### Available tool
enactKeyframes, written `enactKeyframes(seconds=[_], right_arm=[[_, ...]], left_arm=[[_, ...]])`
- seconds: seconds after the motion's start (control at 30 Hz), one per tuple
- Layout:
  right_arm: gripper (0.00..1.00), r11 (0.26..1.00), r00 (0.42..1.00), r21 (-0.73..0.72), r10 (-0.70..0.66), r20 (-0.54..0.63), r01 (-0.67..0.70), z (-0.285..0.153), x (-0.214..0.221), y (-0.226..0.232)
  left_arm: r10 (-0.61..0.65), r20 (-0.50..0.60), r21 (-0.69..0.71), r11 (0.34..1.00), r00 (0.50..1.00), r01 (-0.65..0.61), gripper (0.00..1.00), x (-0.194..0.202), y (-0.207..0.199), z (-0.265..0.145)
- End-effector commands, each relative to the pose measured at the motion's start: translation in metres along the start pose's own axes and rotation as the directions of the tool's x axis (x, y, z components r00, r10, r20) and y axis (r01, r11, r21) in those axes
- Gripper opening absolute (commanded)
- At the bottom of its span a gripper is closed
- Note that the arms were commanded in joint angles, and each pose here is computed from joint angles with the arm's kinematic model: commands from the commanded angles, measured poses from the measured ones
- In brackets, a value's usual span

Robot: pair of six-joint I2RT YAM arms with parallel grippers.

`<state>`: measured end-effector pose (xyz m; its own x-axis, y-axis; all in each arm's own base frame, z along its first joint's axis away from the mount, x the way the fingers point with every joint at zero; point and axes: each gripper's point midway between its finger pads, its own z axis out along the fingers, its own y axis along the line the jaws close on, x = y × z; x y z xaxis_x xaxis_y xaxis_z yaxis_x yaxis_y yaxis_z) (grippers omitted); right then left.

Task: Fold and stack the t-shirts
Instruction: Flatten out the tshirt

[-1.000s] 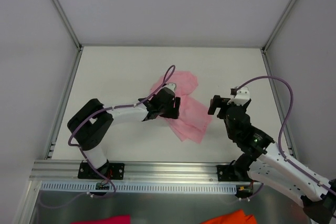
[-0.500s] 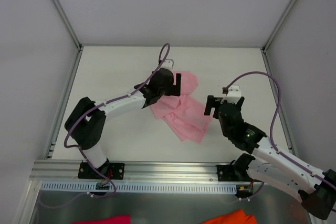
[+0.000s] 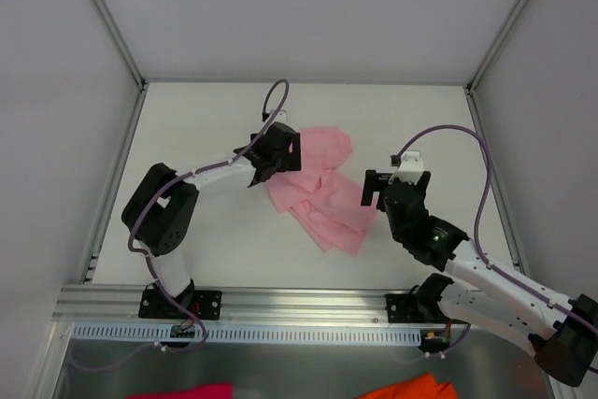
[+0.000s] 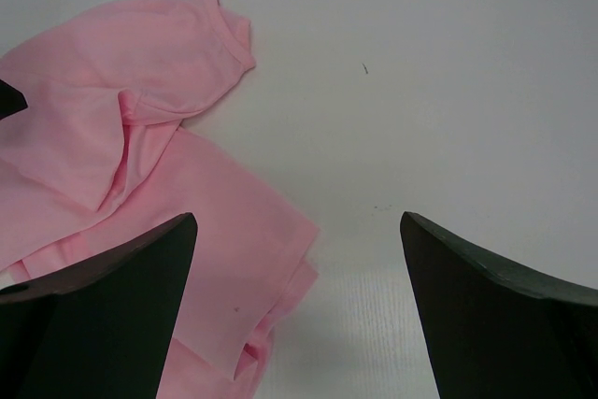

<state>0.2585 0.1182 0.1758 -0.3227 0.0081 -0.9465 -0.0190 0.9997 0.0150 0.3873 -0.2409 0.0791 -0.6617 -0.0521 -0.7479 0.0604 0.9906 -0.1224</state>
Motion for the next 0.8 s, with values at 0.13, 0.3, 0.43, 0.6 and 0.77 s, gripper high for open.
enactKeyframes(seconds=[0.13,0.3,0.43,0.6,0.77], right_arm=[[0.96,0.999,0.998,0.015,0.033,0.053,-0.034,0.002,-0.020,0.003],[0.97,1.000,0.999,0.025,0.012,0.039,-0.013,0.006,-0.017,0.006],[0.96,1.000,1.000,0.024,0.002,0.029,-0.003,0.009,-0.015,0.008],[0.97,1.000,1.000,0.026,-0.013,0.017,0.012,0.013,-0.011,0.011],[0.96,0.999,1.000,0.029,-0.020,0.013,0.020,0.014,-0.011,0.011]], left_arm=[[-0.037,-0.013,-0.007,0.999,0.999,0.037,0.78,0.012,0.005,0.016],[-0.034,-0.006,-0.031,0.999,0.999,0.034,0.78,0.011,0.009,0.016],[-0.039,0.019,-0.063,0.997,0.999,0.040,0.78,0.004,0.017,0.008],[-0.038,0.051,-0.080,0.996,0.998,0.042,0.79,-0.002,0.025,-0.004],[-0.032,0.047,-0.091,0.995,0.998,0.036,0.79,0.001,0.031,-0.009]])
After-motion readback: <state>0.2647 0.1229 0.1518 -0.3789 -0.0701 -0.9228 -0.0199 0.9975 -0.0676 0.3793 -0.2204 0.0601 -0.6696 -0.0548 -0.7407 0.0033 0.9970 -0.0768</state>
